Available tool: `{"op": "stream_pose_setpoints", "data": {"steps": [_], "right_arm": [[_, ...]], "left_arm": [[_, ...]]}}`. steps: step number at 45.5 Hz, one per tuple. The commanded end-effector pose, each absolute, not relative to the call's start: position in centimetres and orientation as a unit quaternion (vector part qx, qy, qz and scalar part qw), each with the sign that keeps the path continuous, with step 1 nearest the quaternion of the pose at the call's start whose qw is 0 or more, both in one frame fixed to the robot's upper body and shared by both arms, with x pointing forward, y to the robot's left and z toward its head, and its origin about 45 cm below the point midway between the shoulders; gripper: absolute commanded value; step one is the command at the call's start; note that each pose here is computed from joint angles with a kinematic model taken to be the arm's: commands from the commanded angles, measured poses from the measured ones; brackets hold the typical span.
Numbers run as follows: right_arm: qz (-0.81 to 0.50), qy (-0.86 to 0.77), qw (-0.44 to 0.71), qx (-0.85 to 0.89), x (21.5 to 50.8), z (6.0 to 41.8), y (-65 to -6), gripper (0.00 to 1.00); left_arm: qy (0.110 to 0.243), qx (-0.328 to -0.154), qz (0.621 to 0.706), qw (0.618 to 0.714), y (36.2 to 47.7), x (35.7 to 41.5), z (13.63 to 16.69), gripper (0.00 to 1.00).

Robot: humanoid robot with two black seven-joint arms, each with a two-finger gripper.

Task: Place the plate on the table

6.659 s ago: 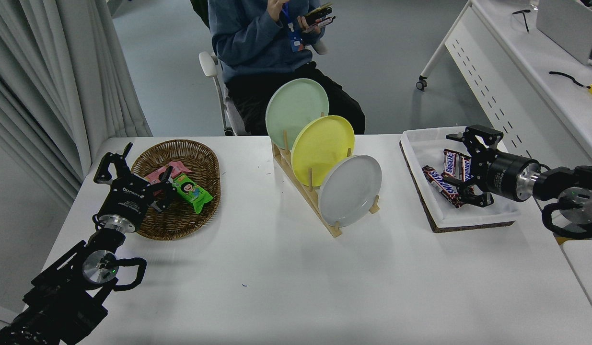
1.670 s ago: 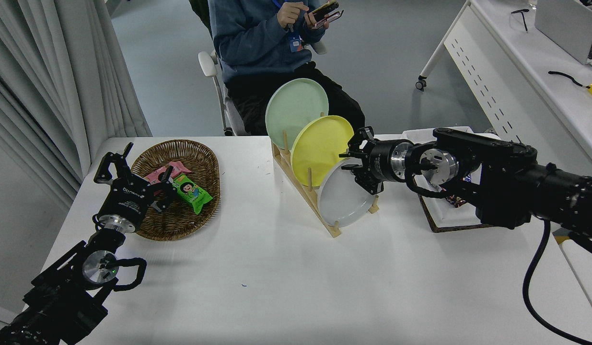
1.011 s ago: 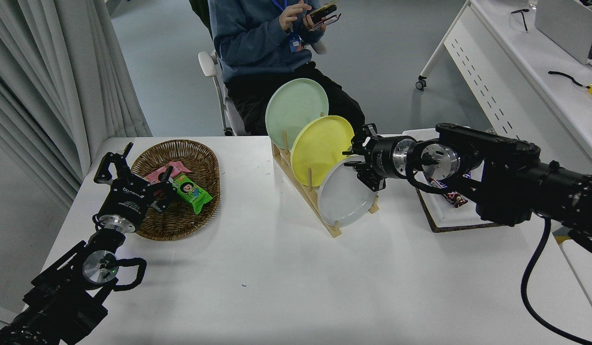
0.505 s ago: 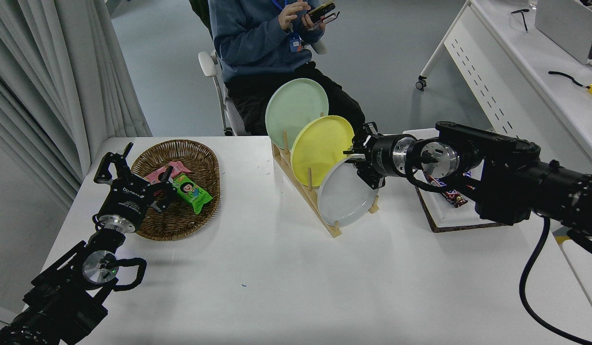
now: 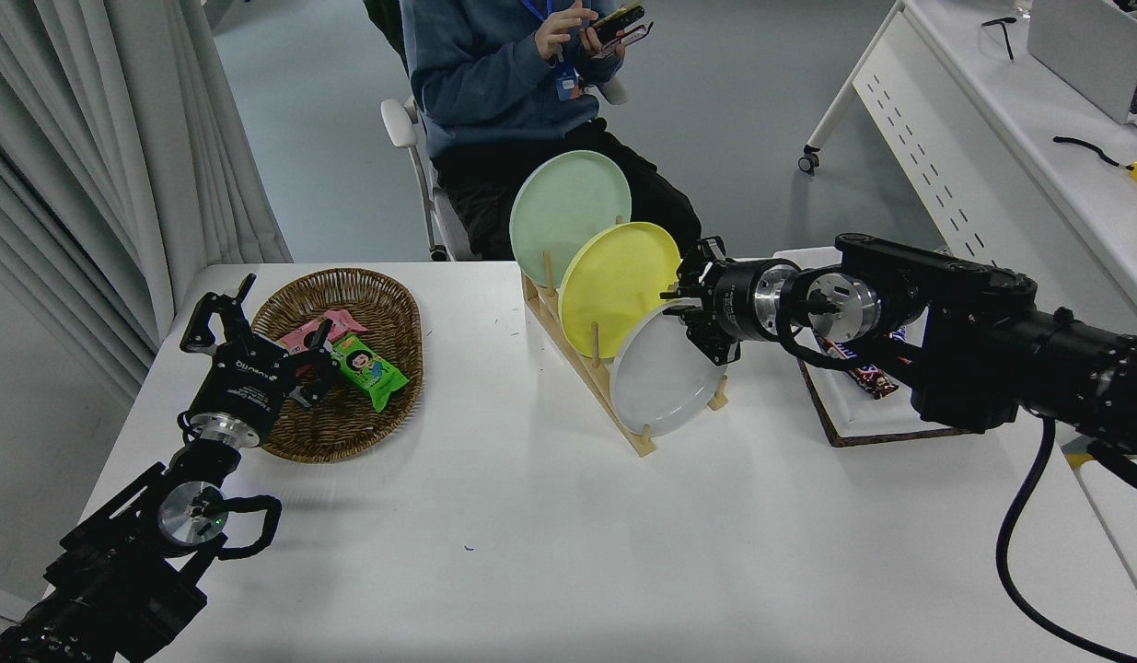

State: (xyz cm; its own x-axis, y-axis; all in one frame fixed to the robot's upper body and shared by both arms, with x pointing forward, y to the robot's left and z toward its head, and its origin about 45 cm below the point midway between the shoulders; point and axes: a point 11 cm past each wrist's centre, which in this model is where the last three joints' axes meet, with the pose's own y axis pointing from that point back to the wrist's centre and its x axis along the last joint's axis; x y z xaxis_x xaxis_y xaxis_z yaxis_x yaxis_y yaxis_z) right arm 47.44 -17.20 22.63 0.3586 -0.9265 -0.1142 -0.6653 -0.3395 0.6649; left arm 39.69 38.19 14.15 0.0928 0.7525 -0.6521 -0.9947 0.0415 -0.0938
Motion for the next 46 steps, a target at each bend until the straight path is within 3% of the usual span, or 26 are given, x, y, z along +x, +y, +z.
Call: {"op": "stream_pose_setpoints", "data": {"steps": [1,46], "right_arm": [[-0.248,-0.511,0.269,0.778,47.40,22.61,-17.28,0.15],[-0.249,-0.507,0.269,0.780,47.48,22.95,-17.29,0.02]], "left_arm": [[0.222,-0.273,0.6358,0.6870,38.17,39.69,14.15,1.00],[0.222,-0.273,0.6363,0.6866,38.21,39.67,14.12,1.00]]}}
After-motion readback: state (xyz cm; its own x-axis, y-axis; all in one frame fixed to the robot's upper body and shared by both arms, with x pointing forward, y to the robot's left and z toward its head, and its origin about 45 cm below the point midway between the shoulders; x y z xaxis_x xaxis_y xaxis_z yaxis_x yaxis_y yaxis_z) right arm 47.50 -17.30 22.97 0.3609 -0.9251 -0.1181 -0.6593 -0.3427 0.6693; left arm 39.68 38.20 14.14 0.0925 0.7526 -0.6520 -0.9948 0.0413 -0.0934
